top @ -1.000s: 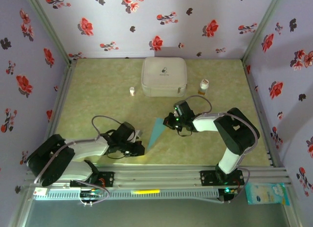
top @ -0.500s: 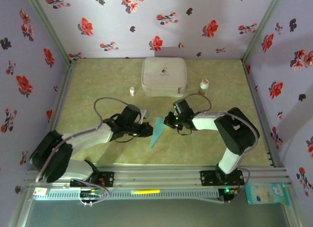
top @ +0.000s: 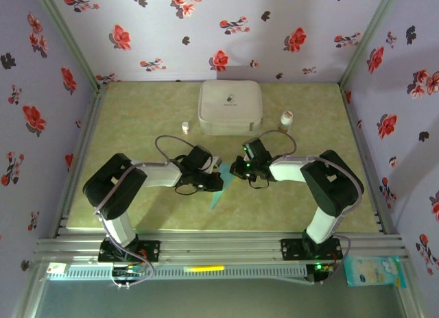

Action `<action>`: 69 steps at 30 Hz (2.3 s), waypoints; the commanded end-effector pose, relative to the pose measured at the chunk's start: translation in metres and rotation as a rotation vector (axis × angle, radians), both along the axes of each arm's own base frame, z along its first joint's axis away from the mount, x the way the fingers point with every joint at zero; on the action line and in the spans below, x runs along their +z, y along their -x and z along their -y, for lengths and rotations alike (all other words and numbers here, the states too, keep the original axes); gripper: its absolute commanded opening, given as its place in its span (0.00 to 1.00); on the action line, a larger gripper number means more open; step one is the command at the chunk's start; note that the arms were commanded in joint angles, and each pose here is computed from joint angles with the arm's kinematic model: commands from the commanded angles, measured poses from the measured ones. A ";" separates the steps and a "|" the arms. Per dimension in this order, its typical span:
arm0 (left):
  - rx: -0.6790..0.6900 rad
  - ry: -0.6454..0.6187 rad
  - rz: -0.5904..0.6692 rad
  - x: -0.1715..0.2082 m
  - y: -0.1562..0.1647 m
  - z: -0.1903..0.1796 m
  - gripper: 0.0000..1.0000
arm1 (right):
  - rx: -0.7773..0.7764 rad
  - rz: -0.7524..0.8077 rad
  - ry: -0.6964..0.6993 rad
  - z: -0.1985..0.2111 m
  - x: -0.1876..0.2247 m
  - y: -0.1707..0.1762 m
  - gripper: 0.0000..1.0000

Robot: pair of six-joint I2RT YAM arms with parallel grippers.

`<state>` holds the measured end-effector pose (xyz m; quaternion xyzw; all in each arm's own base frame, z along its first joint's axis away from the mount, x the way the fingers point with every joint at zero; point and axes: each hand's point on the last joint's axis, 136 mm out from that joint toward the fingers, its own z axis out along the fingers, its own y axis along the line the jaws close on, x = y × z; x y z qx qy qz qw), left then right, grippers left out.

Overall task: Fold a paper plane with a square sheet of paper (pick it up from the middle)
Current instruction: Fold the wing for the fifth time at the center of the table, then turn over a paper plane at the center of the table.

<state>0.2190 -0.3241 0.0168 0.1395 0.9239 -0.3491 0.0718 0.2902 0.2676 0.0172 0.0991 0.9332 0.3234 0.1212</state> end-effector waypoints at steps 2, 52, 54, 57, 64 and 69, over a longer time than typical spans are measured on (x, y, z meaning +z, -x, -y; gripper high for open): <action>0.043 -0.026 -0.077 -0.030 0.017 -0.017 0.00 | -0.025 -0.059 0.148 0.028 -0.026 0.008 0.05; 0.138 -0.018 -0.077 0.027 0.001 -0.031 0.22 | -0.073 0.074 -0.090 0.026 0.038 0.016 0.23; 0.130 -0.011 -0.093 0.025 0.002 -0.028 0.22 | -0.078 0.072 -0.098 0.026 0.038 0.016 0.24; 0.114 -0.006 -0.105 0.023 0.002 -0.025 0.22 | -0.090 0.072 -0.109 0.026 0.037 0.016 0.24; 0.098 -0.032 -0.120 0.015 0.005 -0.026 0.22 | -0.092 0.066 -0.112 0.026 0.033 0.016 0.24; 0.103 -0.050 -0.119 0.012 0.006 -0.029 0.23 | -0.093 0.064 -0.120 0.024 0.033 0.015 0.24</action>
